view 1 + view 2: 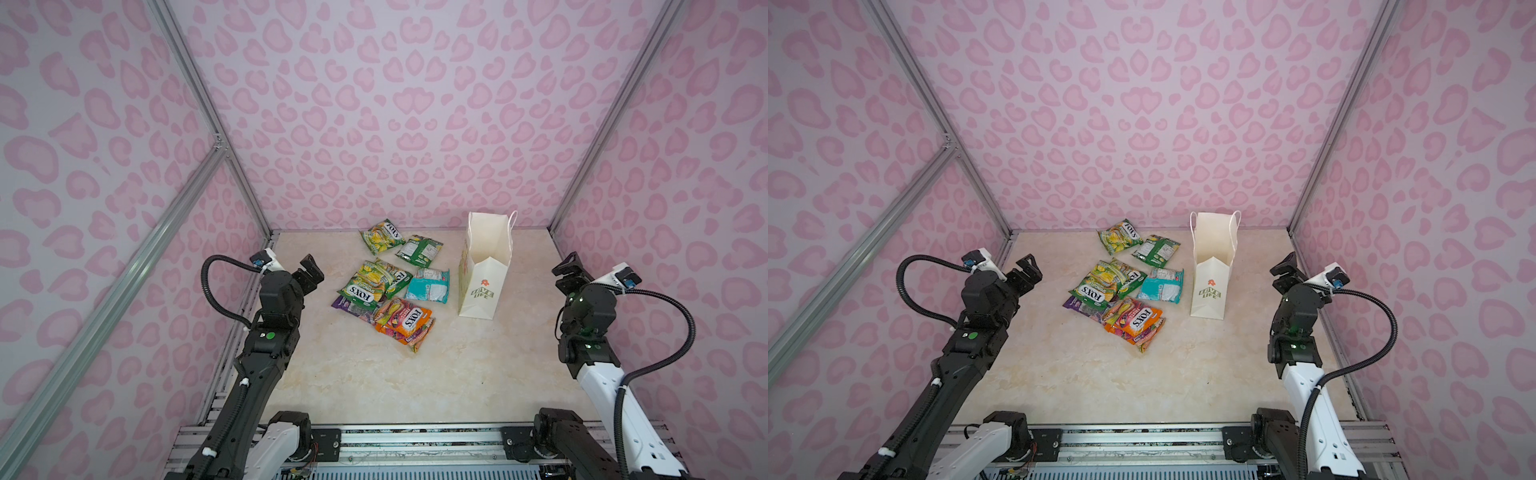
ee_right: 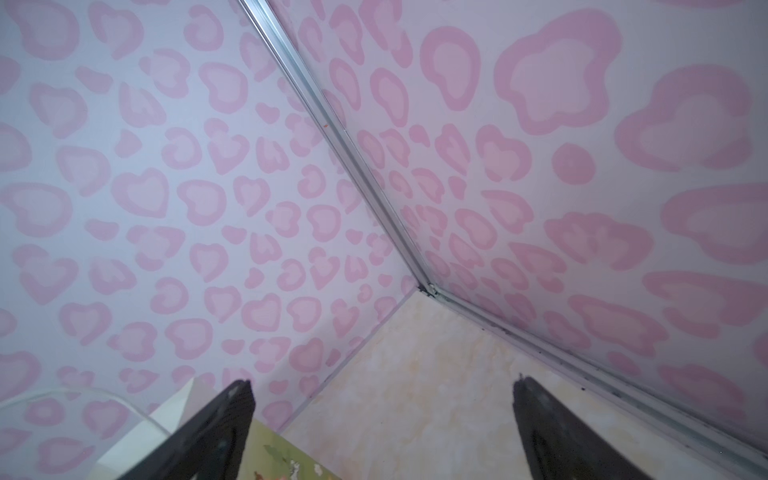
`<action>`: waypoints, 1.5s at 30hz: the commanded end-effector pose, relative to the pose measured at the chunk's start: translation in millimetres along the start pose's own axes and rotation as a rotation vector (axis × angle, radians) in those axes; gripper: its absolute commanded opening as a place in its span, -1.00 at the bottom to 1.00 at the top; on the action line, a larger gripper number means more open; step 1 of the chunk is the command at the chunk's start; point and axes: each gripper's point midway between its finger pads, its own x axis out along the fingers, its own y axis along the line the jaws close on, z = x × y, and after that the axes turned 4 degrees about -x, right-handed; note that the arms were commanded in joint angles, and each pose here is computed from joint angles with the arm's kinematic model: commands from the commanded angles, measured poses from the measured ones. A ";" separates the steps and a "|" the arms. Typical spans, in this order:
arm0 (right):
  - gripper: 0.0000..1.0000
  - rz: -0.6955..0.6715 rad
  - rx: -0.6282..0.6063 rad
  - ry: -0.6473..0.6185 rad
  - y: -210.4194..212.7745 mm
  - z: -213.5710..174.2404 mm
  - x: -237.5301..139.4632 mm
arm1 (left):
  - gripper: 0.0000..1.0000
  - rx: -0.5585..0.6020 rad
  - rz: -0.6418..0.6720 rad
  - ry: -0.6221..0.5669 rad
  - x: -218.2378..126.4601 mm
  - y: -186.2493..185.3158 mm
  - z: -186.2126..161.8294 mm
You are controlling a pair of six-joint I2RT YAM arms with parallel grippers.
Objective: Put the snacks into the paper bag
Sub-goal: 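Raise both arms from rest toward the candy pile and paper bag, then grasp the paper bag rim with the right gripper while left hovers over candy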
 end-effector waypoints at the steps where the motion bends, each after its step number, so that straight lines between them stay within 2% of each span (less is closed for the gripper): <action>1: 1.00 0.065 0.219 0.200 0.1 -27.2 -5.5 | 0.95 -0.110 -0.096 0.274 -20.9 -11.4 -48.8; 2: 1.00 0.082 0.260 0.187 1.5 -21.4 -7.7 | 0.95 -0.107 -0.152 0.308 -27.4 -21.3 -52.4; 4: 1.00 0.084 0.229 0.184 13.2 -7.2 -13.6 | 0.95 -0.085 -0.223 0.363 -39.7 -34.1 -57.2; 7: 1.00 0.004 0.030 0.294 37.4 0.1 -20.7 | 0.95 -0.047 -0.271 0.425 -55.7 -42.2 -62.8; 9: 1.00 0.028 -0.084 0.376 62.1 -1.5 -23.7 | 0.95 -0.009 -0.304 0.464 -65.7 -48.1 -65.0; 13: 0.89 0.036 -0.282 0.523 95.2 -23.7 -24.5 | 0.95 0.063 -0.340 0.501 -78.6 -54.0 -65.6; 17: 0.83 0.046 -0.484 0.576 125.2 -51.7 -26.3 | 0.95 0.116 -0.299 0.497 -78.1 -45.0 -70.1; 21: 0.84 0.014 -0.600 0.644 132.1 -86.1 -16.3 | 0.95 0.126 -0.294 0.489 -75.7 -38.4 -77.0; 26: 0.83 -0.037 -0.639 0.636 135.7 -95.4 4.9 | 0.95 0.145 -0.290 0.460 -77.6 -31.7 -79.0; 32: 0.61 -0.055 -0.618 0.686 126.7 -111.2 24.2 | 0.95 0.149 -0.302 0.438 -80.7 -29.8 -79.5; 39: 0.08 -0.019 -0.580 0.740 124.9 -126.8 26.3 | 0.95 0.139 -0.307 0.450 -77.6 -31.1 -82.1; 43: -0.42 -0.025 -0.592 0.757 121.2 -129.7 26.0 | 0.95 0.135 -0.310 0.457 -76.9 -31.8 -83.2; 45: -0.54 -0.014 -0.588 0.765 121.7 -130.1 23.3 | 0.95 0.137 -0.309 0.456 -76.7 -31.4 -83.2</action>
